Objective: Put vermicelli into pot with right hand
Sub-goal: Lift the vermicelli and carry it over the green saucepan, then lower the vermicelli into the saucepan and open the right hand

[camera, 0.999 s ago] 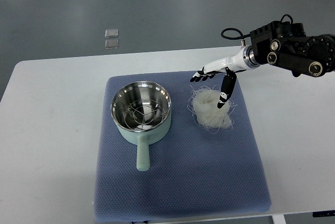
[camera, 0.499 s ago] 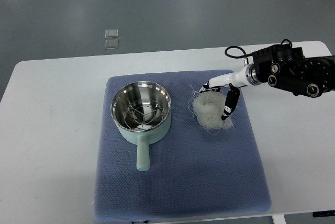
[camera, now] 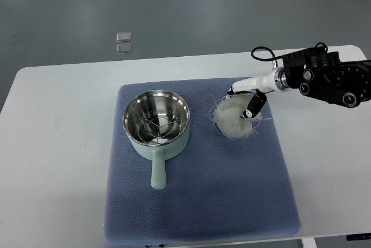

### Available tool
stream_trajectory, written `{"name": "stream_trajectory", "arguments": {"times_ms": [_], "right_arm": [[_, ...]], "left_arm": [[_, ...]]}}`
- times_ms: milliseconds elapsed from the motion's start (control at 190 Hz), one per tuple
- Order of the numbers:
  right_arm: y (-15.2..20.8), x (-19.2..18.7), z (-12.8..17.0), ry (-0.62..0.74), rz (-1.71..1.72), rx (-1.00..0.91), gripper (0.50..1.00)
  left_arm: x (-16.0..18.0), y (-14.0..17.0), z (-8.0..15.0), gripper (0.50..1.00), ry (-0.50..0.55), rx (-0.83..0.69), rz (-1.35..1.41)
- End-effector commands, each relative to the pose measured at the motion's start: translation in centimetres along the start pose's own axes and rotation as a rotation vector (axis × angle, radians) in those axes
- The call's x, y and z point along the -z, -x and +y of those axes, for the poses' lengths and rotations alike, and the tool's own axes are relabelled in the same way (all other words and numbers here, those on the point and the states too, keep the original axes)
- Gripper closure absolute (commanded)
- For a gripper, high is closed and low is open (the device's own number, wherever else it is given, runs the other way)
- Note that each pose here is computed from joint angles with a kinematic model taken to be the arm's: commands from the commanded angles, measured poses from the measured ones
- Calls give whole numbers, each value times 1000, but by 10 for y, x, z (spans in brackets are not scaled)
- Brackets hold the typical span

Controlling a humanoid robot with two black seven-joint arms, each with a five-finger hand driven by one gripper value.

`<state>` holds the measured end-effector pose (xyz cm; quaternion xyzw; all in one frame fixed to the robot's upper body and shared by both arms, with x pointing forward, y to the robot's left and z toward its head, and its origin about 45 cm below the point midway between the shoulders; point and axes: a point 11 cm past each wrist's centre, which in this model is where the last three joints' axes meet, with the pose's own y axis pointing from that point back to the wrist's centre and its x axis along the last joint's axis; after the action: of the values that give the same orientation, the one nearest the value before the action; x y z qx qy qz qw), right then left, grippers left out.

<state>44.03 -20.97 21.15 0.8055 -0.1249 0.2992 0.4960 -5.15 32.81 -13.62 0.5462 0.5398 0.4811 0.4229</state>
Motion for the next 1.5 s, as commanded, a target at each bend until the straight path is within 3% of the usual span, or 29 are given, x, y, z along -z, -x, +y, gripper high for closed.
{"name": "stream_trajectory", "arguments": {"times_ms": [0,200,347,557,720,852,1257,1262,1267,1272,1278,1283,1304,1409,1456,1493], "right_arm": [[-20,11,13,-25,8,-23,1000],[-73,41,53,-81,50,-84,1000],[-99,80,63,-150,65,-121,1000],[-94,152,32,-261,116,-73,1000],[-86,187,1,-292,152,-69,1000],[-67,188,-21,-295,127,-36,1000],[-40,189,-46,-306,83,4,1000],[-40,189,-47,-306,81,5,959],[-40,189,-47,-306,81,5,959],[-39,188,-48,-306,77,5,910],[-39,188,-48,-306,77,5,910],[-38,188,-48,-306,76,6,865],[-37,187,-49,-306,74,9,810],[-38,186,-49,-305,71,7,693],[-39,186,-49,-305,70,5,585],[-38,187,-49,-307,69,8,570]], "left_arm": [[0,0,0,500,0,1,0],[0,1,0,500,0,2,0],[0,1,0,500,0,4,-1],[0,1,0,500,0,2,0],[0,1,0,500,0,2,0],[0,0,0,500,0,1,0],[0,1,0,500,0,2,0],[0,1,0,500,0,2,0],[0,1,0,500,0,2,0],[0,1,0,500,0,2,0],[0,1,0,500,0,2,0],[0,1,0,500,0,2,0],[0,1,0,500,0,2,0],[0,0,0,500,0,-1,0],[0,0,0,500,0,-1,0],[0,0,0,500,0,-1,0]]}}
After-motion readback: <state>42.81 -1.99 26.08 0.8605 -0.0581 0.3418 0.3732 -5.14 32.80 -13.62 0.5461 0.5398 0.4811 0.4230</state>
